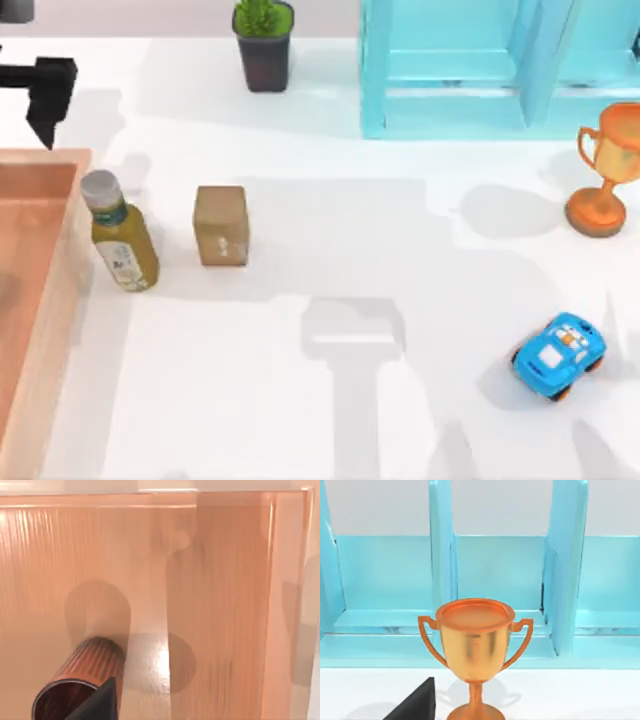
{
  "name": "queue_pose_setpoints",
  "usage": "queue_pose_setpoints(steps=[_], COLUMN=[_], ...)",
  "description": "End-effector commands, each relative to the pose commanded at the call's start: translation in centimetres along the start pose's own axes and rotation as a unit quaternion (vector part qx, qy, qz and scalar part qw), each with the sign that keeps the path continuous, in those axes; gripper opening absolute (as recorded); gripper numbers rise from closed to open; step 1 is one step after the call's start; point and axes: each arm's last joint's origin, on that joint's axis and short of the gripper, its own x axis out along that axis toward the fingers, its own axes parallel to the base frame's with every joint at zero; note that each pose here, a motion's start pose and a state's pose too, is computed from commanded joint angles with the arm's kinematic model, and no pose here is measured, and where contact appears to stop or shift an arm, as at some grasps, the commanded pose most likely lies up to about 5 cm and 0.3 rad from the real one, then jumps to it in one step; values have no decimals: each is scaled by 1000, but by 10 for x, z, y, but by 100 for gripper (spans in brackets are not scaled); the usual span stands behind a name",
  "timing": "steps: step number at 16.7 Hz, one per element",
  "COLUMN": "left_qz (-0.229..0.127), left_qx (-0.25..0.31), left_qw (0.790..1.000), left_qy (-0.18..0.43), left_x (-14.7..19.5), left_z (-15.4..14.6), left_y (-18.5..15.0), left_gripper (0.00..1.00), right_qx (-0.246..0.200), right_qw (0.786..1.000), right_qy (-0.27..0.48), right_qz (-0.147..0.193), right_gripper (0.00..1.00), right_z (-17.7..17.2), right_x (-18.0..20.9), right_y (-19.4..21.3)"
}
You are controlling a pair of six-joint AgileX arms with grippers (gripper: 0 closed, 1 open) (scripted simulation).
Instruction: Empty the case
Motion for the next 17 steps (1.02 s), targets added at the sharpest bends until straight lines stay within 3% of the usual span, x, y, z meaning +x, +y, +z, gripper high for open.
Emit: queue_pose_setpoints(steps=[3, 6, 12, 17], left_qz=[-7, -15, -15, -16], left_qx=[-1, -2, -1, -2], left_qw=[999, 998, 998, 998], left_qy=[38, 57, 57, 58], left_x=[2, 4, 9, 59], left_z=[-26, -41, -37, -18], left_y=[41, 60, 59, 60], left_gripper=[100, 100, 100, 100], right_qx=[0, 0, 0, 0], right_qw=[1000, 1000, 1000, 1000], right_qy=[0, 0, 0, 0], right_qz=[0, 0, 0, 0], right_gripper=[100, 100, 100, 100], right_z=[0, 0, 0, 0], right_x=[0, 0, 0, 0], right_y=[0, 0, 0, 0])
